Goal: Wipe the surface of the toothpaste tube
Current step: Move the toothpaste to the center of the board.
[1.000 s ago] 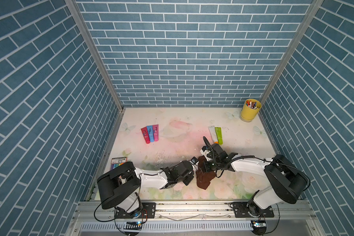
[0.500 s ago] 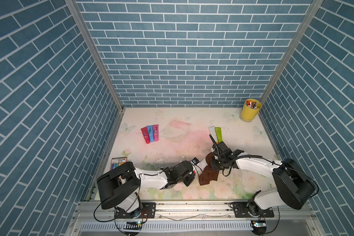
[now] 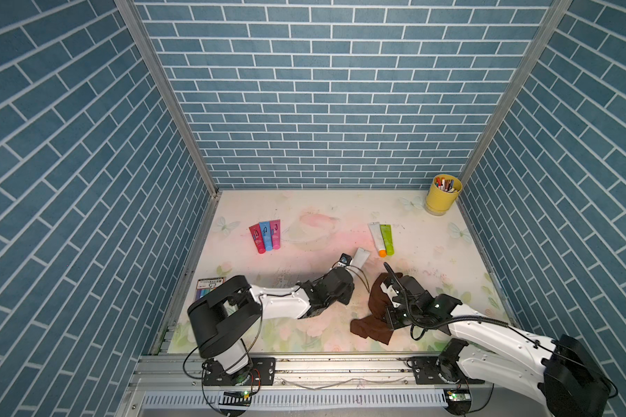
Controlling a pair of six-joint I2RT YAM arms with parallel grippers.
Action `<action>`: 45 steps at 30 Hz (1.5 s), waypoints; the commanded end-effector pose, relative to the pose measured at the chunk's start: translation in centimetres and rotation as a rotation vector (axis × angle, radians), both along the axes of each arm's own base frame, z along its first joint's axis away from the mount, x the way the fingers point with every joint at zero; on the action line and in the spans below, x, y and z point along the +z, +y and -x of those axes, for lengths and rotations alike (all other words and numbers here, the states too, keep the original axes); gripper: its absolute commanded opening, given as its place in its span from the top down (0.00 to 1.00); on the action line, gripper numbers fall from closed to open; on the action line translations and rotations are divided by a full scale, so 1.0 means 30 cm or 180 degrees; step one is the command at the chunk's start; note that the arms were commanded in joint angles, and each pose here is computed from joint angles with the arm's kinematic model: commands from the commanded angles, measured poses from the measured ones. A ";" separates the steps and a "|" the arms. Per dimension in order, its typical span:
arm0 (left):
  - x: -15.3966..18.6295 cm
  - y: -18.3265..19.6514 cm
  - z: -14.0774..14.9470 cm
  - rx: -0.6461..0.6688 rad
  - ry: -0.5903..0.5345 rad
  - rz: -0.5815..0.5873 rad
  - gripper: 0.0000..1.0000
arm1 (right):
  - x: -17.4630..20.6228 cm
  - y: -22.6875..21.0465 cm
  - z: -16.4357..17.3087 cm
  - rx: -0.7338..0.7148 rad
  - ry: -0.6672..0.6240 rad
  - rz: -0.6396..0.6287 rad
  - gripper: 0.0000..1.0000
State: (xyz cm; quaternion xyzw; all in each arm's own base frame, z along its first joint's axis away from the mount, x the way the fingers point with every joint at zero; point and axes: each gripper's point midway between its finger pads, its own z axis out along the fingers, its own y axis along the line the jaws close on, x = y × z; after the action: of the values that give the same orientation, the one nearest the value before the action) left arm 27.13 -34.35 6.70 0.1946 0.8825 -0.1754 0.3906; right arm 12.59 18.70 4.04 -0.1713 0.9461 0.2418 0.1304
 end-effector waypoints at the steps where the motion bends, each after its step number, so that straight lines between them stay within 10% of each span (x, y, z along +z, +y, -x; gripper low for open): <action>1: 0.027 -0.038 -0.107 0.0423 -0.0138 0.0080 1.00 | 0.041 0.019 0.038 0.0032 0.0039 -0.0288 1.00; 16: -0.059 -0.161 -0.323 0.0784 0.0151 0.0472 0.99 | 0.072 0.020 0.037 0.0055 -0.0118 -0.0411 1.00; 28: -0.083 -0.281 -0.357 0.0636 0.0314 0.0662 0.61 | 0.087 0.016 0.036 0.0041 -0.0190 -0.0465 1.00; 35: -0.064 -0.231 -0.350 0.0794 0.0231 0.0790 0.90 | 0.087 0.018 0.037 0.0046 -0.0193 -0.0469 1.00; 39: -0.069 -0.238 -0.349 0.0765 0.0259 0.0828 0.89 | 0.087 0.018 0.037 0.0049 -0.0193 -0.0469 1.00; 45: 0.006 -0.228 -0.353 0.0741 0.0101 0.1046 0.58 | 0.087 0.016 0.037 0.0045 -0.0205 -0.0469 1.00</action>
State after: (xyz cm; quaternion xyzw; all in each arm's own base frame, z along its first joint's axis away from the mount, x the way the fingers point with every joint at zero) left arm 37.28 -41.27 3.79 0.0309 0.8850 -0.2483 0.3926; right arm 11.86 19.33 6.99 -0.1883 0.9164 0.3039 0.1802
